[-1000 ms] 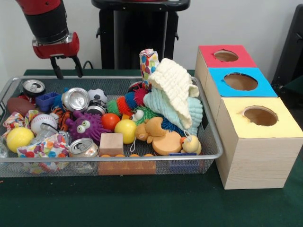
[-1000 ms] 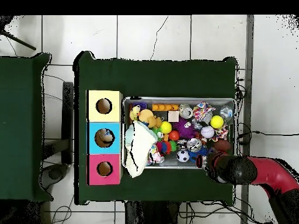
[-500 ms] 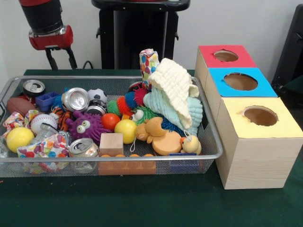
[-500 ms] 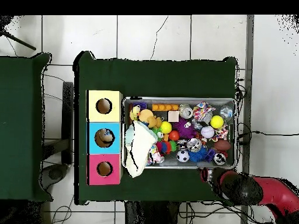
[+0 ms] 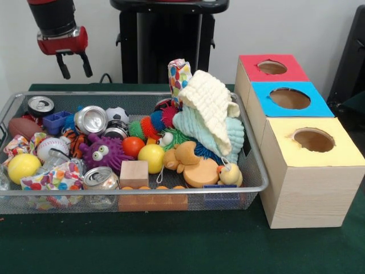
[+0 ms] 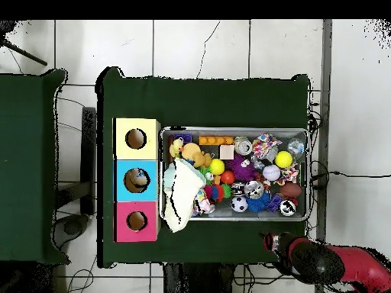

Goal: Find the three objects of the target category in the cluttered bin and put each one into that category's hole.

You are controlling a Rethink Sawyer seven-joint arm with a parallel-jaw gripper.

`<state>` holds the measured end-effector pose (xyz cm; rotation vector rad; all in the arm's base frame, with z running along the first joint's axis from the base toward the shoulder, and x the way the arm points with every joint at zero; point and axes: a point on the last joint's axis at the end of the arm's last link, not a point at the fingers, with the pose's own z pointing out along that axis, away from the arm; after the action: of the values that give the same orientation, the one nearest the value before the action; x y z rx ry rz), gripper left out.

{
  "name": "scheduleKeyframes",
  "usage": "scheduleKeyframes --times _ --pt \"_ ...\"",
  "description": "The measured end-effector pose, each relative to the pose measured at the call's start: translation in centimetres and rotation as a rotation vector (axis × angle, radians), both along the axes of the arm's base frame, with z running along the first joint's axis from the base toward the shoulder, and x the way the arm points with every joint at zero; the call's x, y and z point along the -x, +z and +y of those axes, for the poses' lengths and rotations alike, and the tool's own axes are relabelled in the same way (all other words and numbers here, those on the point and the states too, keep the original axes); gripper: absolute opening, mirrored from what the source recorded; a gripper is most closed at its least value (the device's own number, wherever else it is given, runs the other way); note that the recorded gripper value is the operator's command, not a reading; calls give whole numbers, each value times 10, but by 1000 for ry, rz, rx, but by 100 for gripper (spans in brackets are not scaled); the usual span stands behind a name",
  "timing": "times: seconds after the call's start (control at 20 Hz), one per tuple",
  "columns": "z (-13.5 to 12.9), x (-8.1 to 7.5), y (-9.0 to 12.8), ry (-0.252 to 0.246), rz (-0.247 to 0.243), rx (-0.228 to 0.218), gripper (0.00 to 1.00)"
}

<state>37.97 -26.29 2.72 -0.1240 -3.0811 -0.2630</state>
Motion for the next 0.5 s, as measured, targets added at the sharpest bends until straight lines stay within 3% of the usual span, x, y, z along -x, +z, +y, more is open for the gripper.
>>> scheduleKeyframes --times 0.15,0.5 --pt "3 0 -1 16 -2 4 100" --pt "37 -23 0 104 -7 4 100"
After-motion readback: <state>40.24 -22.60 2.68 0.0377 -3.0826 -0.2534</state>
